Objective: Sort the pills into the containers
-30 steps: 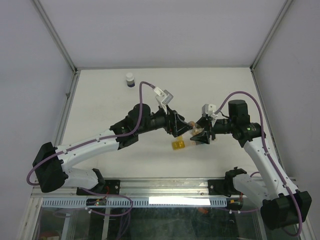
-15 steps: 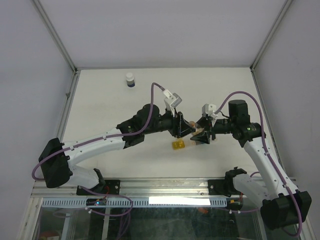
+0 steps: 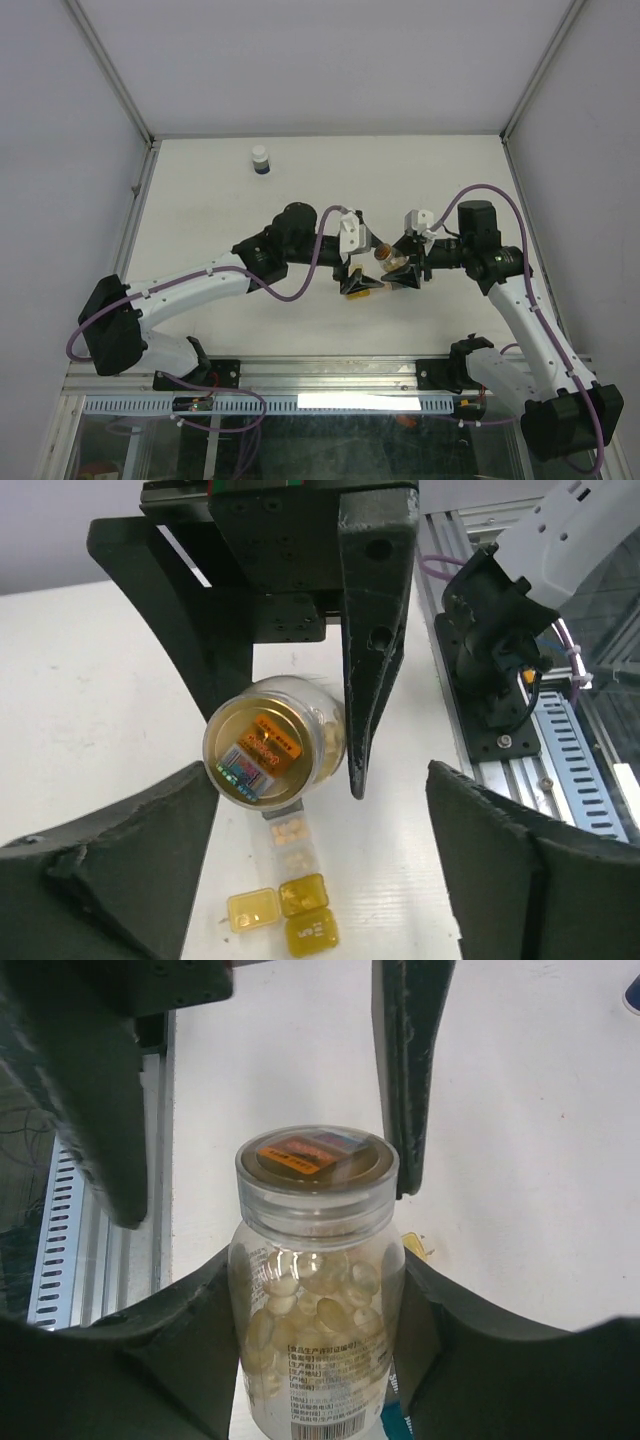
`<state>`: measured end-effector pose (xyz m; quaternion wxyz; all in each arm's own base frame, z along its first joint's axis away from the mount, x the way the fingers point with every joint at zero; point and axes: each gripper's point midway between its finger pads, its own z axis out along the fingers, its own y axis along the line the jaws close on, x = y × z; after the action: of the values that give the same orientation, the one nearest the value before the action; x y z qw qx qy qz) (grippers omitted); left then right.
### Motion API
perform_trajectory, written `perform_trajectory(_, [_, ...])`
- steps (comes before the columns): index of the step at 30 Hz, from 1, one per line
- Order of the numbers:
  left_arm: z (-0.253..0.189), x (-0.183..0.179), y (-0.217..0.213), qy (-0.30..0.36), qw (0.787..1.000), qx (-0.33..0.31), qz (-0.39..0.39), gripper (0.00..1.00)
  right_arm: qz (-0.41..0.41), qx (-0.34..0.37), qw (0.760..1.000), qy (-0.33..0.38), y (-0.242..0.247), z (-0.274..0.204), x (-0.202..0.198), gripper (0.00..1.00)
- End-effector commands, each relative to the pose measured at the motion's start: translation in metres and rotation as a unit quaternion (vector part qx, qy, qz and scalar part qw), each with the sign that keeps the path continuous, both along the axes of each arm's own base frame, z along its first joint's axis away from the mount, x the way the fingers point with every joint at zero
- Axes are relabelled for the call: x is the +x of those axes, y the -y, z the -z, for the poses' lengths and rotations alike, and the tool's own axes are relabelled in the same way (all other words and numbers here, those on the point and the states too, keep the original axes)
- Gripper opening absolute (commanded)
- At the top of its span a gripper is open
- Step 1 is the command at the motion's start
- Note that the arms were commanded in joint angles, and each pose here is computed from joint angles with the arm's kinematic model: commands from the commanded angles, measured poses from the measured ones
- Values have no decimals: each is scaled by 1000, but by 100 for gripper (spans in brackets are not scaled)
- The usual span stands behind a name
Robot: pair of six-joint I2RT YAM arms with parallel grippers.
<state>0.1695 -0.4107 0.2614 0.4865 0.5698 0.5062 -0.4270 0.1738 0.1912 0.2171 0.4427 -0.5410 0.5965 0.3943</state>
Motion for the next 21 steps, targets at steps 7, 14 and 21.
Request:
perform_trajectory(7, [-83, 12, -50, -146, 956, -228, -114, 99, -13, 20, 999, 42, -4, -21, 1, 0])
perform_trajectory(14, [-72, 17, -28, -208, 939, -166, -218, 89, -15, 19, 999, 41, -5, -20, 0, 0])
perform_trajectory(21, [-55, 17, -5, -212, 944, -102, -230, 77, -15, 19, 999, 41, -5, -20, 1, 0])
